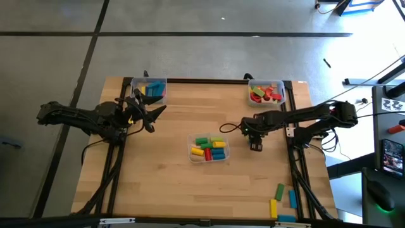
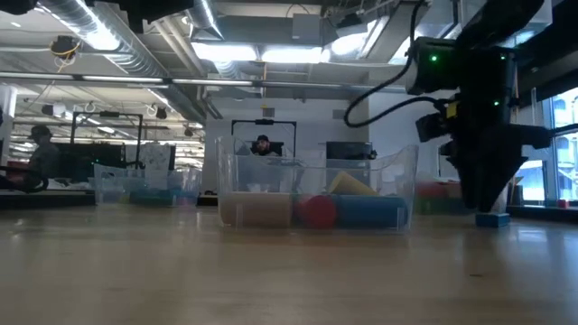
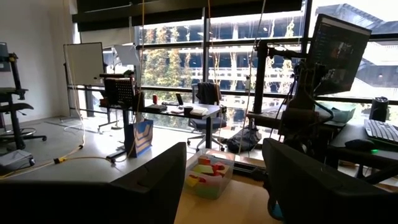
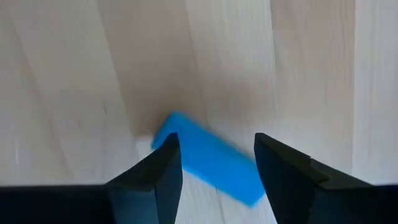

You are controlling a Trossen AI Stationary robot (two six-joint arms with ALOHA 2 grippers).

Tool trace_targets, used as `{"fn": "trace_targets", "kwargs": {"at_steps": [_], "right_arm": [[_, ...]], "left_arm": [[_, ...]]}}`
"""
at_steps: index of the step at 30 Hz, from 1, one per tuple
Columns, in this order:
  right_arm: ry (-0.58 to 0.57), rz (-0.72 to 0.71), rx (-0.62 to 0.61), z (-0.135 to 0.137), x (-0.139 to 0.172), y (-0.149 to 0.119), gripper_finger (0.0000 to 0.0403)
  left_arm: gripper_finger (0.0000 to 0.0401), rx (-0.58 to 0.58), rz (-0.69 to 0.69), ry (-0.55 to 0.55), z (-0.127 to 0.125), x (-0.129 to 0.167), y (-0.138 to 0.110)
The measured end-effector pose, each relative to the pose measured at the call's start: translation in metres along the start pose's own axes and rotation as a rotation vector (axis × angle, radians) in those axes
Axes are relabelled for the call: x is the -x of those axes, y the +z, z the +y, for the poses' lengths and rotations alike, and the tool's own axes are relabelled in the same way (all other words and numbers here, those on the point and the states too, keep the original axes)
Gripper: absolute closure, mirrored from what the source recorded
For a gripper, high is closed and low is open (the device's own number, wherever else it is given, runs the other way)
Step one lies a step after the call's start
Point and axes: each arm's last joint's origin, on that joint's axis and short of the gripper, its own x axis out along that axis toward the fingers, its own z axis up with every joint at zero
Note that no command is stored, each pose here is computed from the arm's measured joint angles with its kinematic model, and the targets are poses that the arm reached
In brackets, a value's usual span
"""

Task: Sort blocks by size
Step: Put the blue rectangular block into the top left transparent bin

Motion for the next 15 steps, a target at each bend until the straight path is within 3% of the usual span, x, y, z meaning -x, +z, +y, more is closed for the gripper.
{"fn": "trace_targets", "kwargs": {"at_steps": [8, 15], "right_arm": [[0.021, -0.132, -0.065, 0.001, -0.011, 0.01, 0.0212], [-0.105, -0.337, -0.319, -0.005, -0.009, 0.028, 0.0212]], "left_arm": [[0.0191, 0.0, 0.0, 0.0, 0.0, 0.0, 0.0], [0.0191, 0.003, -0.002, 0.0, 0.0, 0.0, 0.0]]}}
